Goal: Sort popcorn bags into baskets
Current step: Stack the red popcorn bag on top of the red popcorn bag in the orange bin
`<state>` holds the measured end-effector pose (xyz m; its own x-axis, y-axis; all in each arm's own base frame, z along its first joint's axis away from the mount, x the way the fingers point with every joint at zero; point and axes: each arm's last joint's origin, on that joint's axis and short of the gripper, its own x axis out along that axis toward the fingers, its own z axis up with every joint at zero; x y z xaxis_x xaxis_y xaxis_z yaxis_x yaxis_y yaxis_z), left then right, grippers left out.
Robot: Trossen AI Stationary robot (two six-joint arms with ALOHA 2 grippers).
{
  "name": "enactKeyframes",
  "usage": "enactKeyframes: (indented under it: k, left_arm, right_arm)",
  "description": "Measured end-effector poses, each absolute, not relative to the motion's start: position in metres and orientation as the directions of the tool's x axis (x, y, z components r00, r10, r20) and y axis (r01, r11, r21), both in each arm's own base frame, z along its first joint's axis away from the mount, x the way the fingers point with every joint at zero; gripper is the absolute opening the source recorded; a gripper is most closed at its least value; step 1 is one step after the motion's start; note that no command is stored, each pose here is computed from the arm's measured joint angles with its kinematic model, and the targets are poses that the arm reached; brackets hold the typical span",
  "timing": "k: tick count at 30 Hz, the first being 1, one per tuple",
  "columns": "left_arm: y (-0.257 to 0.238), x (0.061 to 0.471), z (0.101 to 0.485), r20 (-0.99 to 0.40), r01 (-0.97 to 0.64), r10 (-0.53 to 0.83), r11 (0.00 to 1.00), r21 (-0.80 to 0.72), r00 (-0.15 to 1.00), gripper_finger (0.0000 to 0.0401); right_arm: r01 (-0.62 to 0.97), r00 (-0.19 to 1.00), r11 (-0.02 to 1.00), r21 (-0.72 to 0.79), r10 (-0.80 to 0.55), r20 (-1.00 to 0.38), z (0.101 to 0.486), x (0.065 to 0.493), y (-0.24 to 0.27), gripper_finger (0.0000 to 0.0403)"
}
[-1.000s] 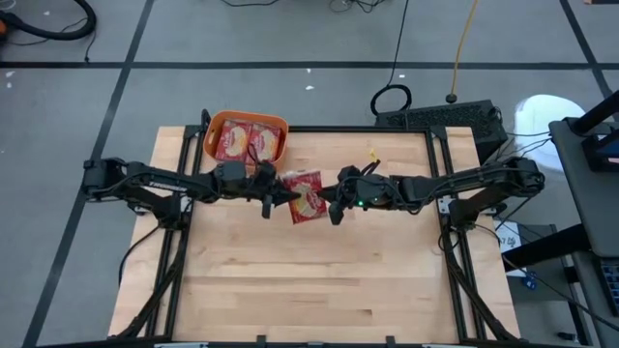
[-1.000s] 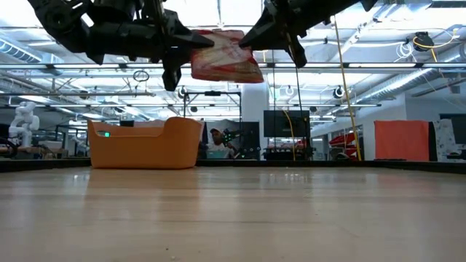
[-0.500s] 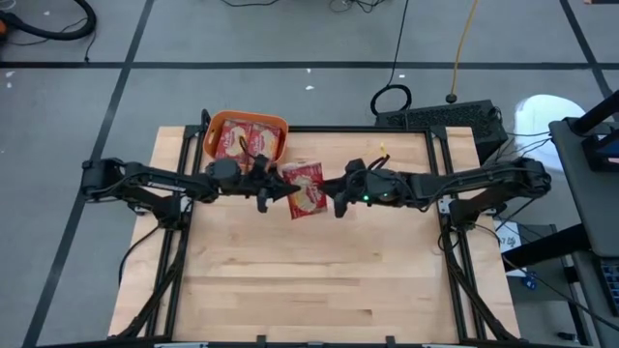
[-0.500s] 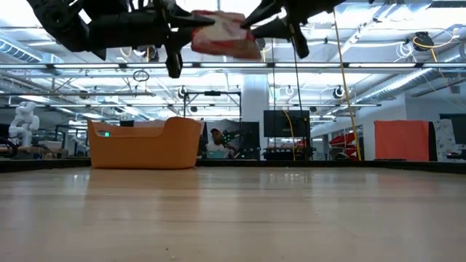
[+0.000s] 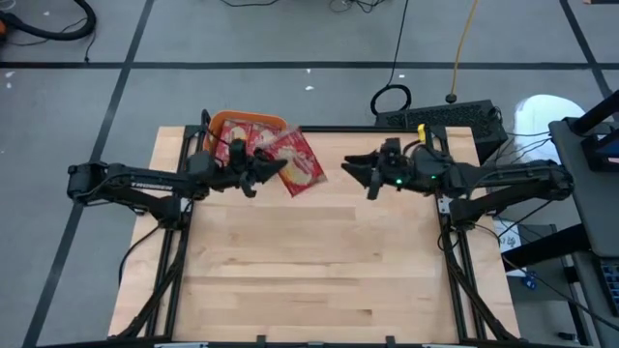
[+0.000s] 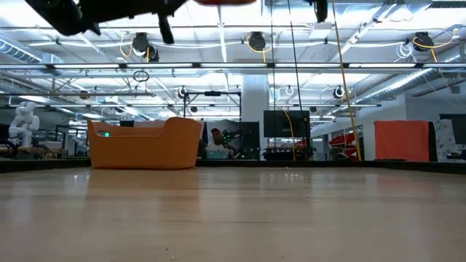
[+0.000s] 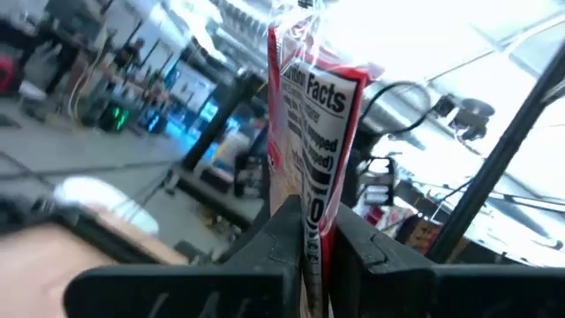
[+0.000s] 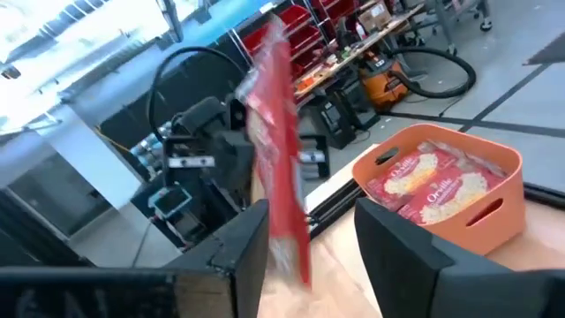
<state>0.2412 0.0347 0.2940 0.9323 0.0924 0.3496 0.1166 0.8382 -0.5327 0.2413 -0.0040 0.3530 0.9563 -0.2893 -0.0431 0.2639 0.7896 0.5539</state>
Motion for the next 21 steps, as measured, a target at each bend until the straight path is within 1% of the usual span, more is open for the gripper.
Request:
enactKeyframes:
  k: [5,9,13,17,21]
  left_arm:
    - [0.035,0.245,0.327,0.424,0.118,0.097,0.884,-0.453,0.9,0.0023]
    - [0.038,0.248,0.349,0.442,0.037,0.168,0.908,-0.418,0.881,0.0035]
    - [0.041,0.247,0.365,0.484,-0.038,0.25,0.913,-0.406,0.839,0.0034]
    - [0.043,0.254,0.366,0.477,-0.093,0.312,0.899,-0.428,0.821,0.0027]
    - [0.044,0.263,0.373,0.504,-0.088,0.325,0.895,-0.437,0.8,0.0031]
  right_arm:
    - [0.238,0.959,0.782,0.576,-0.284,-0.01,0.352,0.229,-0.004,0.0168]
    - [0.204,0.965,0.802,0.561,-0.261,0.022,0.354,0.219,-0.004,0.0168]
    - [0.179,0.967,0.821,0.543,-0.248,0.057,0.351,0.213,-0.003,0.0168]
    - [0.085,0.981,0.86,0.504,-0.161,0.109,0.348,0.213,-0.002,0.0168]
    - [-0.017,0.984,0.872,0.488,-0.072,0.163,0.343,0.213,-0.005,0.0171]
